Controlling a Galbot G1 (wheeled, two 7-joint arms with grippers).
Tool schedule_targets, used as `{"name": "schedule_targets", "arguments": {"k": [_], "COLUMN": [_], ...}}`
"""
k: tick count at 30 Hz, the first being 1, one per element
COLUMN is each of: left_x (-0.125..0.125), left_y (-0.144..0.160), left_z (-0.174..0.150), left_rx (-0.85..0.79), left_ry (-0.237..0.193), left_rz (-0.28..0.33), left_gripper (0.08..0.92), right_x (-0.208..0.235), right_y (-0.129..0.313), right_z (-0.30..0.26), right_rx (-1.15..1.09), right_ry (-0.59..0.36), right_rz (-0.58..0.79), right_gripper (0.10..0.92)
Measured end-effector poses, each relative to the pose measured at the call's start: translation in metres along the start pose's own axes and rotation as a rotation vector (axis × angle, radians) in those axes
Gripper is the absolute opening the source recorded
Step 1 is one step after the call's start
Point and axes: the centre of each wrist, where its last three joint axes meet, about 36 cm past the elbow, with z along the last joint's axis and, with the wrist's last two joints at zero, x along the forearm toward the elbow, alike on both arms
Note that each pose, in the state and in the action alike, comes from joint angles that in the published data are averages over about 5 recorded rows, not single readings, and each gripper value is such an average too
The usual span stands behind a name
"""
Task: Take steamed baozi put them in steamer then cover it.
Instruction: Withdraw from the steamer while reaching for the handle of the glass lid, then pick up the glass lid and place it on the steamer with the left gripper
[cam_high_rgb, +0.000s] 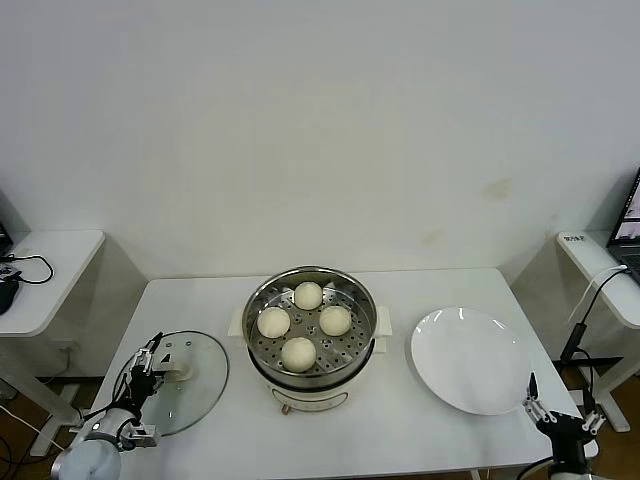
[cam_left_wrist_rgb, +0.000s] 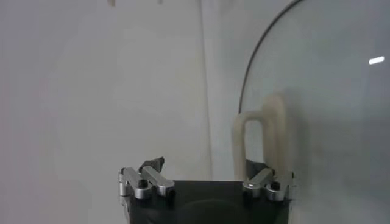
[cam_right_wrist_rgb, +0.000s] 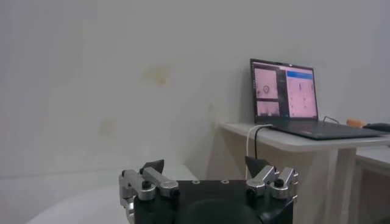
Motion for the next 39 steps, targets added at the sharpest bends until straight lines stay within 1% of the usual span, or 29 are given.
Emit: {"name": "schedule_targets", "arguments": {"k": [12,18,21,25,30,34,39], "left_x": [0.003,0.01,0.015,0.022,0.029,0.034,0.036], "left_y": [-0.011,-0.009,-0.004,0.008,0.031,0.057,0.097], "left_z": [-0.003,-0.003,-0.003,-0.002,0.001,0.002,0.002], "left_rx": [0.02,0.025,0.023,0.02,0.009,-0.012,-0.047], "left_ry": [0.006,0.007,0.007,0.017,0.046,0.075,0.108], "left_rz": [-0.006,-0.03,-0.045,-0.069,-0.106,-0.138,-0.184], "left_gripper": [0.387,0.215,0.155,0.145,0.145,0.145,0.145], "right_x": [0.0,-0.001,-0.001,-0.001,-0.002,-0.004,-0.005], "right_y": [0.0,0.003,0.004,0.004,0.006,0.006,0.006], "right_z": [0.001,0.002,0.004,0.006,0.007,0.007,0.008], "right_rx": [0.002,0.002,0.009,0.018,0.024,0.033,0.043], "right_ry": [0.002,0.005,0.01,0.016,0.018,0.022,0.026], "right_rz": [-0.004,-0.015,-0.025,-0.037,-0.051,-0.061,-0.073], "right_gripper": [0.823,0.823,0.823,0.823,0.823,0.823,0.823]}}
